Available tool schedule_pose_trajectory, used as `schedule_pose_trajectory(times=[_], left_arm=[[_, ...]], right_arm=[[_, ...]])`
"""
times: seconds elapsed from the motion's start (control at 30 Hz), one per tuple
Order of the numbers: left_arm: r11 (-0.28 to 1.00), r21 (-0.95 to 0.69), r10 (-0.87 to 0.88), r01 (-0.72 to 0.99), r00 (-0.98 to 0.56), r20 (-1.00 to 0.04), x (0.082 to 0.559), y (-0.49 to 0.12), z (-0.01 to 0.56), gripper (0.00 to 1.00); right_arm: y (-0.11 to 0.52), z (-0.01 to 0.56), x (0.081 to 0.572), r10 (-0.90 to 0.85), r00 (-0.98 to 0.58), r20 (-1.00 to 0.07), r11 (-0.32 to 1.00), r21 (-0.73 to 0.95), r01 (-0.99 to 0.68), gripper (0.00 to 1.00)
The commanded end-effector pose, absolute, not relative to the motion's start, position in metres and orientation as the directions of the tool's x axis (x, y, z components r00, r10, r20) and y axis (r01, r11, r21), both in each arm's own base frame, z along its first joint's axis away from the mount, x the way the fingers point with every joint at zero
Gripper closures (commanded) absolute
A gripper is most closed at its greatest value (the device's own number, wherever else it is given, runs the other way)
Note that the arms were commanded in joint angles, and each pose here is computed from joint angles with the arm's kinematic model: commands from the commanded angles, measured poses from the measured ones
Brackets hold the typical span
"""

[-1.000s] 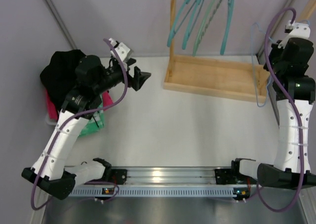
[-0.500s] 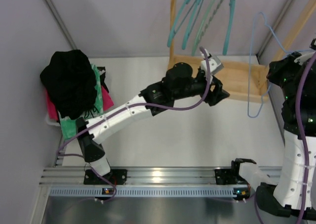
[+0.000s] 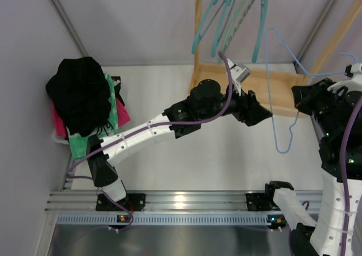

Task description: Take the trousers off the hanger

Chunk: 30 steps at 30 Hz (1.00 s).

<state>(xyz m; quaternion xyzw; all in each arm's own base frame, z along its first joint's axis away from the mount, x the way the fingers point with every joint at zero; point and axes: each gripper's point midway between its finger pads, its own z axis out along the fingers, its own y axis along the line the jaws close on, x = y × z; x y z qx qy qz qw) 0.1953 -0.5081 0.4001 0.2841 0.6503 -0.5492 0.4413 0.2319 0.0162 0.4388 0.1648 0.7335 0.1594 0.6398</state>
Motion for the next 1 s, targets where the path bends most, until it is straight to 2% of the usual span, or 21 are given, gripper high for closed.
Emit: schedule_pose_trajectory(times=[0.0,0.07,0.3,0.43,0.5,0.53,0.63,0.67,0.7,0.8,0.97], left_arm=[[0.109,-0.5,-0.287,0.859,-0.454,-0.843,0.174,-0.486,0.472,0.23],[0.101,-0.515,-0.299,0.851,-0.468,-0.832,0.173,-0.485,0.475,0.21],[0.119,-0.592,-0.319,0.797,-0.534,-0.783,0.181,-0.489,0.467,0.21],[0.127,-0.622,-0.323,0.772,-0.561,-0.762,0.182,-0.49,0.462,0.23],[0.118,-0.642,-0.327,0.758,-0.58,-0.746,0.183,-0.492,0.463,0.28],[0.11,-0.651,-0.33,0.751,-0.59,-0.737,0.182,-0.493,0.464,0.32],[0.039,-0.666,-0.339,0.745,-0.617,-0.71,0.176,-0.498,0.477,0.56],[0.018,-0.664,-0.348,0.747,-0.618,-0.705,0.174,-0.498,0.484,0.68],[0.009,-0.672,-0.362,0.741,-0.624,-0.693,0.175,-0.498,0.49,0.97],[0.002,-0.695,-0.394,0.719,-0.638,-0.662,0.179,-0.496,0.501,1.0],[-0.03,-0.723,-0.424,0.69,-0.664,-0.616,0.186,-0.494,0.519,1.0]], right_arm=[[0.033,0.467,0.226,0.447,-0.054,-0.893,0.887,0.45,-0.098,1.0],[0.041,0.474,0.221,0.452,-0.042,-0.891,0.879,0.453,-0.15,1.0],[0.06,0.493,0.204,0.488,-0.017,-0.873,0.838,0.474,-0.272,1.0],[0.066,0.499,0.195,0.498,-0.01,-0.867,0.824,0.476,-0.306,1.0],[0.074,0.499,0.191,0.506,-0.036,-0.862,0.803,0.485,-0.347,1.0],[0.078,0.5,0.189,0.523,-0.05,-0.851,0.785,0.503,-0.362,1.0],[0.089,0.496,0.186,0.547,-0.11,-0.83,0.737,0.54,-0.406,1.0],[0.092,0.496,0.184,0.549,-0.121,-0.827,0.728,0.544,-0.417,0.98],[0.095,0.495,0.183,0.551,-0.136,-0.823,0.717,0.55,-0.428,0.95],[0.1,0.495,0.178,0.569,-0.155,-0.808,0.689,0.571,-0.447,0.88],[0.105,0.496,0.173,0.598,-0.178,-0.782,0.647,0.601,-0.468,0.84]])
